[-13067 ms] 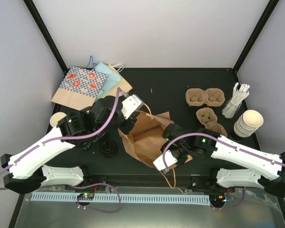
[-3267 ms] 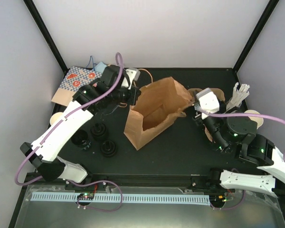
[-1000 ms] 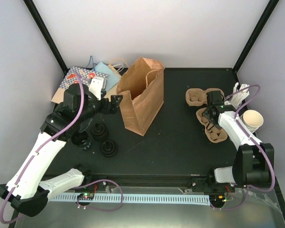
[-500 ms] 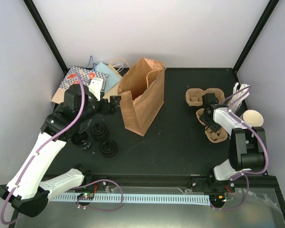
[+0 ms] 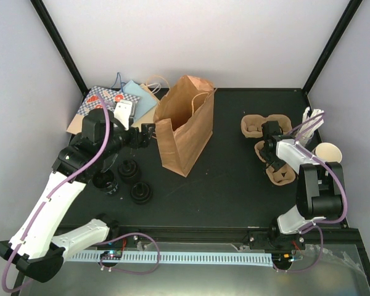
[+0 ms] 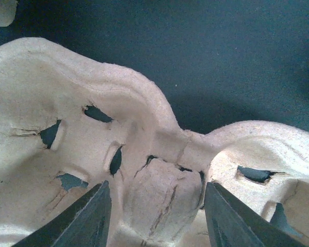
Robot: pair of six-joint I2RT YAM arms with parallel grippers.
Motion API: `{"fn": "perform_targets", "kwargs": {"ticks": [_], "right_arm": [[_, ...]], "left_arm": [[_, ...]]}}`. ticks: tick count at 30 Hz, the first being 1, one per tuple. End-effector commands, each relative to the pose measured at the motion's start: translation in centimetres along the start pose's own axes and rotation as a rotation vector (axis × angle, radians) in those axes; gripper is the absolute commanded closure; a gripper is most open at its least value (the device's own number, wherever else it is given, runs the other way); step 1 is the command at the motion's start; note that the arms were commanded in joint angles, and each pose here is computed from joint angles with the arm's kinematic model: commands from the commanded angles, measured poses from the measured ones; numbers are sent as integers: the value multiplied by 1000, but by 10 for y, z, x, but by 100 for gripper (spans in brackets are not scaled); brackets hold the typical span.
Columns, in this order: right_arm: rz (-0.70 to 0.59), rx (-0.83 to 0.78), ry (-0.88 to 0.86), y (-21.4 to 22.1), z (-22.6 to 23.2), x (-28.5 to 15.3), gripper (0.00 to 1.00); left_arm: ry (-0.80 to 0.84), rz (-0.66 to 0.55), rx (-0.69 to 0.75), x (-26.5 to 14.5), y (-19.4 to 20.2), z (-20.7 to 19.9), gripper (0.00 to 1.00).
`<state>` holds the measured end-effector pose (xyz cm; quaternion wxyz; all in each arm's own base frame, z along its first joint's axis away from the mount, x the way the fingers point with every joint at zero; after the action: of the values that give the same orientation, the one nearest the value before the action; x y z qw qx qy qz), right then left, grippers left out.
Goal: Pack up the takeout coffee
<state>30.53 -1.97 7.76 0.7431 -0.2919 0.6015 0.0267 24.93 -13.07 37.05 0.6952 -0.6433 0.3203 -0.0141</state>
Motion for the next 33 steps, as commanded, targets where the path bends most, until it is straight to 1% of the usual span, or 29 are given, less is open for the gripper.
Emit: {"fn": "perform_targets", "kwargs": {"ticks": [1,7,10,13,16,20,21,28,33], "right_arm": [[-30,30,14,-4,-2,6,48],[-6,29,23,5,-7,14,48],[-3,30,27,6,-8,17,53],[-5,27,28,6,-9,17,54],[-5,21,29,6,-10,16,59],[1,16,30,8,-12,15,62],[2,18,26,8,-13,14,65],[53,3,-54,14,-12,-2,67],[100,-36,-142,20,-9,-24,68]], "left_arm": [[-26,5,16,0,-1,5,12],[-26,9,15,0,1,6,12],[-21,15,16,1,2,5,12],[-20,16,18,1,3,5,12],[-22,16,18,0,3,5,12],[-27,12,19,-2,2,6,12],[-26,11,19,-3,2,6,12],[-21,9,16,-6,2,6,12],[-13,-1,15,-10,1,4,12]]}}
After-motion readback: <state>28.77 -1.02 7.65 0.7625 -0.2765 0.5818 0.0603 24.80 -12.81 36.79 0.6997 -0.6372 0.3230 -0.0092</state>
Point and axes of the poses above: each gripper's point midway between its finger pads, its own x axis out along the fingers, its own z axis along the line the jaws close on, y = z × x, the point moved 3 cm from there along -x, back along the fingers, and after that the axes turned 12 degrees about x, right-handed, at the moved point
